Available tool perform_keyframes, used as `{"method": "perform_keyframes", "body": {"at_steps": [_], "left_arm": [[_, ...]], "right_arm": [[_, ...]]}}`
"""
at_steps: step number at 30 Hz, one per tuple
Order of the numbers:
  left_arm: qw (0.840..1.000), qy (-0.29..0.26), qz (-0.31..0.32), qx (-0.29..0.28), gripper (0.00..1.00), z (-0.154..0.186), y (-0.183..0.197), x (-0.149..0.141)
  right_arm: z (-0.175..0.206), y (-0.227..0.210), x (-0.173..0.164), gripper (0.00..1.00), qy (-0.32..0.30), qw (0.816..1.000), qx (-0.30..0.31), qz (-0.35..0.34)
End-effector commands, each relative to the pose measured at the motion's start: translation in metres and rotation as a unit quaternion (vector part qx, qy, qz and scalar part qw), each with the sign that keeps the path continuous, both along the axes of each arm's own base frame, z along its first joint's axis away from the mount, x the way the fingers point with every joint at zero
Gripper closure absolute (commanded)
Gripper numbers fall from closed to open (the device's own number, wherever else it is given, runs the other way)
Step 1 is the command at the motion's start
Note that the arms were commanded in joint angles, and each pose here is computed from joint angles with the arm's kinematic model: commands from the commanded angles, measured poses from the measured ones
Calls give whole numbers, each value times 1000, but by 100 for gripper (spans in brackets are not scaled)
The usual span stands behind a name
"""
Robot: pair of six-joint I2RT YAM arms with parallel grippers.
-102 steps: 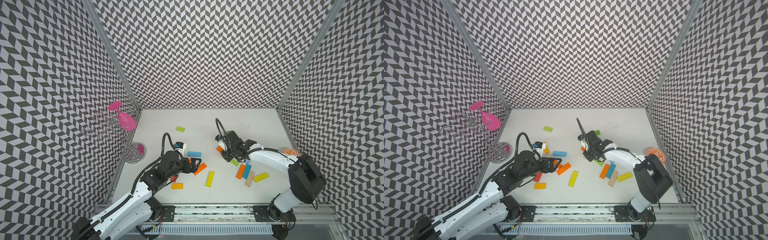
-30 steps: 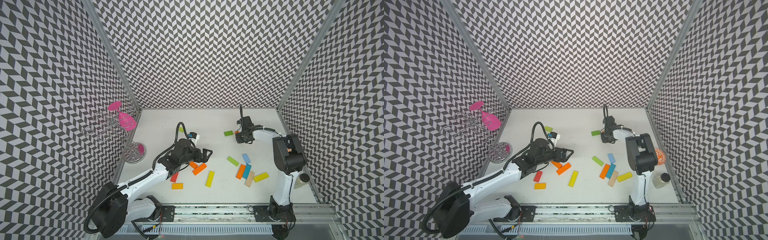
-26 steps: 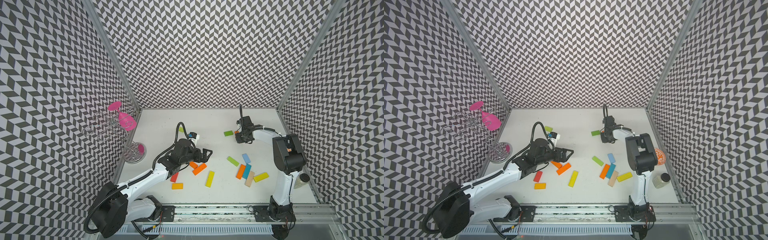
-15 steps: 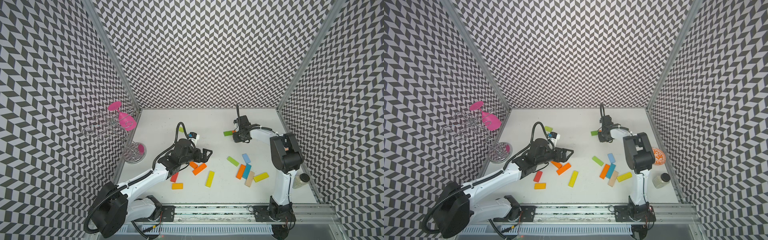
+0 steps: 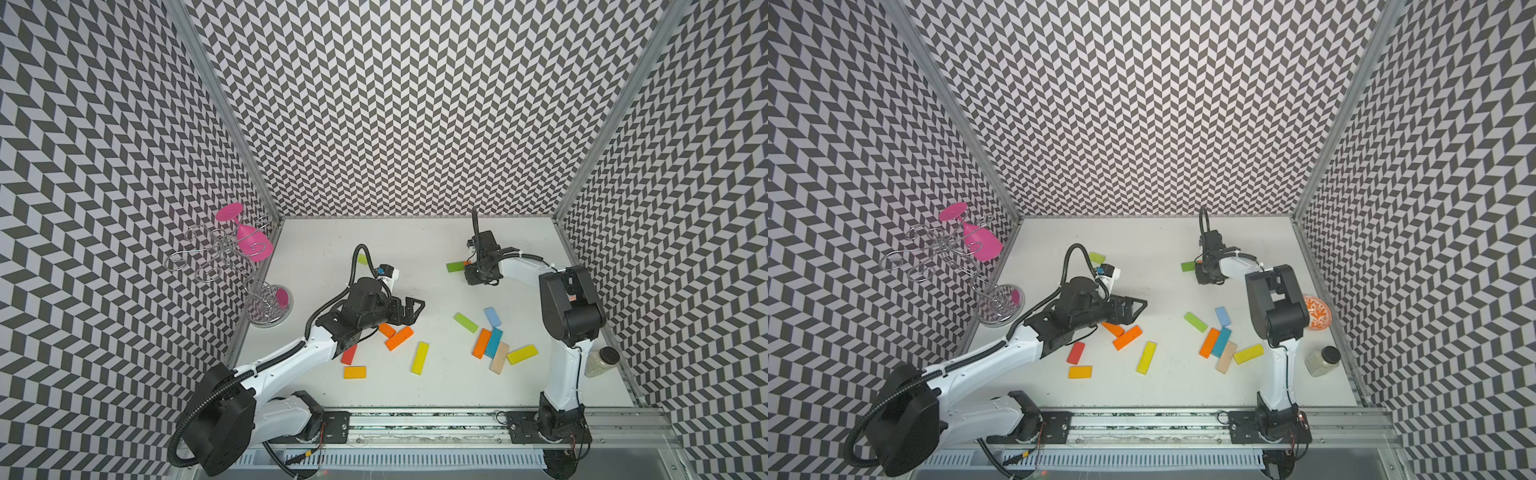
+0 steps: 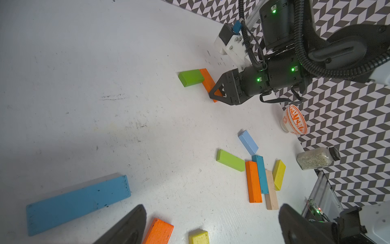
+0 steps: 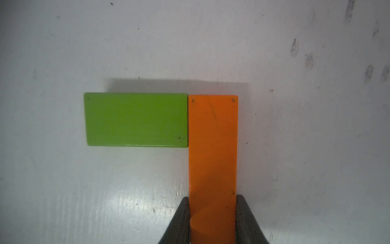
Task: Assemble a giraffe with building blocks
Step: Assemble the building block at the center of the board.
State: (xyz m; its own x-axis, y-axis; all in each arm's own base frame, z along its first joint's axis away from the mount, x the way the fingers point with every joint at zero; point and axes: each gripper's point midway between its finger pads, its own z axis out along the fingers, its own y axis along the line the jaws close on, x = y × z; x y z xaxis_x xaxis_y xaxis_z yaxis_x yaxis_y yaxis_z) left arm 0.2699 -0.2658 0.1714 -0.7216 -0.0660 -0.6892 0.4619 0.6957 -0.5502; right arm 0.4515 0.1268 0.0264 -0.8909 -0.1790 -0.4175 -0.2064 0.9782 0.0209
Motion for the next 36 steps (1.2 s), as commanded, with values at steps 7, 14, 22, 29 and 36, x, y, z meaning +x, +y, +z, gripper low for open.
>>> {"method": "perform_keyframes", "body": {"at_steps": [7,14,22,29,36], "left_arm": [[1000,-16,2,-11,1,13,-2,3],[1000,-18,1,-12,1,15,-2,2],[1000,-19,0,-14,1,16,-2,1],[1000,-20,1,-15,1,17,0,0],[1000,-22,2,-15,1,20,0,0]], "right_arm": [[-1,12,2,76,4,1000,22,-19],[-1,17,-1,76,7,999,26,-23],[-2,25,-4,74,10,999,27,-21],[1,26,-3,63,9,999,31,-33],[11,29,-4,47,3,999,35,-32]]}}
